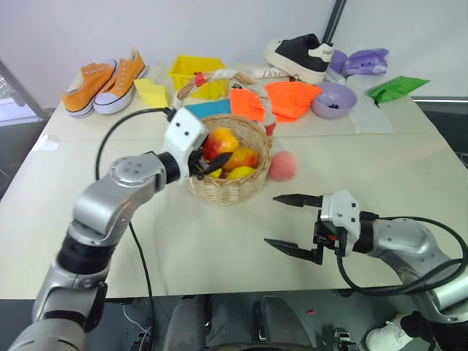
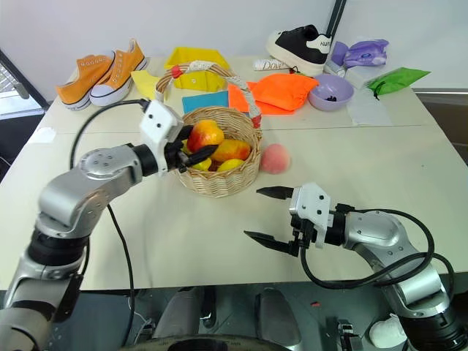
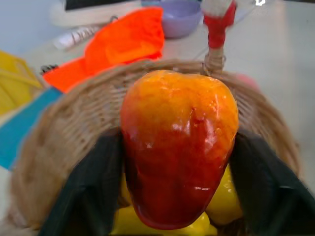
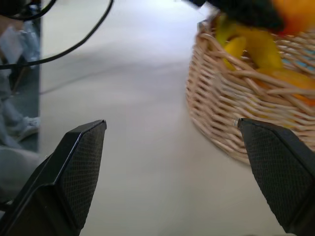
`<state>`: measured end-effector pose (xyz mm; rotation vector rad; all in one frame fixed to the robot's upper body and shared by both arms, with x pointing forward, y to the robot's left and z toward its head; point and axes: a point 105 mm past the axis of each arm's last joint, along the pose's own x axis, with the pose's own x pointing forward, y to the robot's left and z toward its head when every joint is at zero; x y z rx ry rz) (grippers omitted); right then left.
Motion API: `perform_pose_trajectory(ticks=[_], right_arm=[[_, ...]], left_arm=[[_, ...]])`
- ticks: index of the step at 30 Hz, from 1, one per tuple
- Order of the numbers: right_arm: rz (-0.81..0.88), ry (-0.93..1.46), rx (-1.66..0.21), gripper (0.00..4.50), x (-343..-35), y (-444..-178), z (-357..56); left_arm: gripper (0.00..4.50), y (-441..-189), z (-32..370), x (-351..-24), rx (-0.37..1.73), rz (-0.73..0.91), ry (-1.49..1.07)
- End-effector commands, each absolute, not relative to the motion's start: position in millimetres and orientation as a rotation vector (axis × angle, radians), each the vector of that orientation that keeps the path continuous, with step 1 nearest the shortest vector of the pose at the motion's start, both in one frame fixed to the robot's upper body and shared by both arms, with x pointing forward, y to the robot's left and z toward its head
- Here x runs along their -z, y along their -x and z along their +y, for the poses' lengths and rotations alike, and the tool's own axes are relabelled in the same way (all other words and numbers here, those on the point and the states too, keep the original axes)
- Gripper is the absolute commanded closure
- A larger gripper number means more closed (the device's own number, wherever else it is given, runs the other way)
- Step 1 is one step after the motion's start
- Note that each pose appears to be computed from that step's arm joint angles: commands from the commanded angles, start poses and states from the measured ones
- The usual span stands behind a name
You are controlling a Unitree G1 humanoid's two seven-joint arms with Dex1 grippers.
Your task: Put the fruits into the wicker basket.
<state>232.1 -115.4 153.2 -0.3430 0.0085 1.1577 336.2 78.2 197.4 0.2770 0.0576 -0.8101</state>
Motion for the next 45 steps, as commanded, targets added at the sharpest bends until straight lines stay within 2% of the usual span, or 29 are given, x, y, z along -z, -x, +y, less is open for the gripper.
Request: perform_pose_trajectory(ticks=[1, 3, 7, 13, 19, 25, 27, 31, 32, 36, 38, 42, 45], right_arm=[[-0.01, 0.358, -1.039, 0.0, -161.0, -245.3, -124.4], [0.003, 0.357, -0.973, 0.0, -160.8, -254.5, -131.9], [-0.001, 0.337, -0.721, 0.0, -160.1, -298.8, -156.6], [0.007, 0.287, -0.584, 0.0, -152.7, -343.2, -167.2], [0.043, 0.264, -0.571, 0.0, -142.0, -368.8, -162.2], [0.093, 0.198, -0.591, 0.0, -132.5, -381.0, -155.7], [0.091, 0.181, -0.582, 0.56, -132.3, -384.0, -154.6], [0.072, 0.164, -0.595, 2.27, -137.9, -380.9, -152.6], [0.074, 0.173, -0.589, 2.4, -138.2, -379.4, -154.3], [0.05, 0.254, -0.564, 2.41, -146.7, -367.9, -169.2], [0.01, 0.306, -0.594, 2.41, -161.9, -351.1, -180.1], [-0.003, 0.39, -0.791, 2.41, -185.9, -301.9, -180.6], [-0.052, 0.36, -0.967, 2.41, -210.6, -275.5, -150.0]], left_arm=[[0.02, -330.9, 81.2, -216.0, 0.852, -0.039, -0.305], [0.02, -325.0, 88.0, -218.4, 0.88, -0.053, -0.294], [0.02, -292.9, 107.4, -231.9, 0.994, -0.125, -0.245], [0.02, -255.4, 97.4, -222.4, 1.136, -0.085, -0.287], [0.02, -250.0, 85.7, -216.8, 1.136, -0.069, -0.286], [0.02, -250.8, 83.3, -217.6, 1.117, -0.066, -0.272], [0.0, -251.6, 84.6, -215.4, 1.109, -0.055, -0.278], [0.0, -253.2, 87.7, -213.5, 1.089, -0.046, -0.28], [0.0, -253.8, 89.1, -212.8, 1.083, -0.043, -0.282], [0.0, -256.8, 95.7, -212.2, 1.052, -0.042, -0.294], [0.0, -260.3, 102.8, -210.6, 1.026, -0.031, -0.306], [0.0, -268.6, 119.9, -207.1, 0.969, -0.02, -0.319], [0.0, -275.2, 137.1, -207.8, 0.913, -0.029, -0.287]])
